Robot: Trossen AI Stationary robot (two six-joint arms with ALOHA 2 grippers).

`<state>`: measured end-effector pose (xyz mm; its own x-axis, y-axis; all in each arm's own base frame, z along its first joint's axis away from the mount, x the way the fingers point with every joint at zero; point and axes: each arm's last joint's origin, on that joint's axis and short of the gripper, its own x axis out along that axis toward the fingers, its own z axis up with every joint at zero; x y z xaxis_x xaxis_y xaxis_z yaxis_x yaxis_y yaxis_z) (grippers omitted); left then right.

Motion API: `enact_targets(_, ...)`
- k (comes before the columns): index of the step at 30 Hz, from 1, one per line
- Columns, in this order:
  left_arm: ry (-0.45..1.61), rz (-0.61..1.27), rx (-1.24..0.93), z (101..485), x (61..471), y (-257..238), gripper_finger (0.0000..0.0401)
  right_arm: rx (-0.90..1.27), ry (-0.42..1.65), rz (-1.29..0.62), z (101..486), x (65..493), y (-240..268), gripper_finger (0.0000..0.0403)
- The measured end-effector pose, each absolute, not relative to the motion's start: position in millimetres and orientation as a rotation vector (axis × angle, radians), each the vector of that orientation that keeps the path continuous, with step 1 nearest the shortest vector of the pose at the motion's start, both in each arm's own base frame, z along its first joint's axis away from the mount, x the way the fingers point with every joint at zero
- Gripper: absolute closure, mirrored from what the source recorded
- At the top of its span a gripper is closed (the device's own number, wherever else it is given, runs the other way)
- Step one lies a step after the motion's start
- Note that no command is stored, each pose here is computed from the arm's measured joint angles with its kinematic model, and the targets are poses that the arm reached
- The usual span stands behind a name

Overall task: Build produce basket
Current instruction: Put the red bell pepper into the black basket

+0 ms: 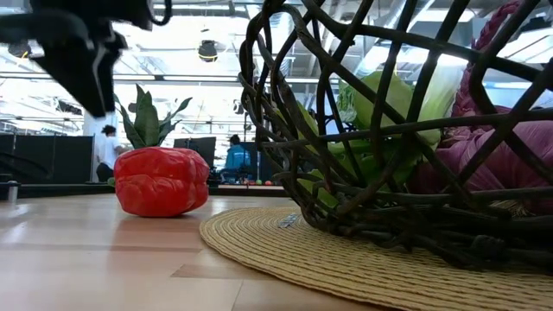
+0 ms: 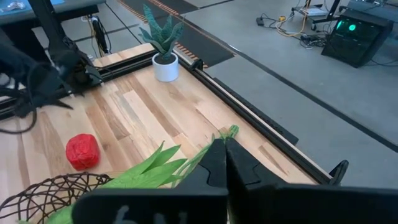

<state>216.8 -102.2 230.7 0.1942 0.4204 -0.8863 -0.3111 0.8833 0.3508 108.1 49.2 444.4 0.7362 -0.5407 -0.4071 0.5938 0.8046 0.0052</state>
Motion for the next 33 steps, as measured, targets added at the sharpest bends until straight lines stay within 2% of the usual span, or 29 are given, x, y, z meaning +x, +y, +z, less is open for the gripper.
enact_targets(8, 1.28, 0.486, 0.075, 208, 227, -82, 0.0217, 0.137, 0.403, -0.626, 444, 108, 49, 0.04)
enact_targets(17, 1.296, 0.108, 0.095, 207, 241, -89, 0.0217, 0.132, 0.404, -0.625, 444, 108, 49, 0.0399)
enact_targets(25, 1.297, 0.101, 0.102, 207, 241, -89, 0.0217, 0.12, 0.408, -0.622, 444, 108, 49, 0.0398)
enact_targets(33, 1.32, 0.086, 0.007, 206, 241, -91, 0.0217, 0.117, 0.412, -0.622, 444, 110, 51, 0.0398)
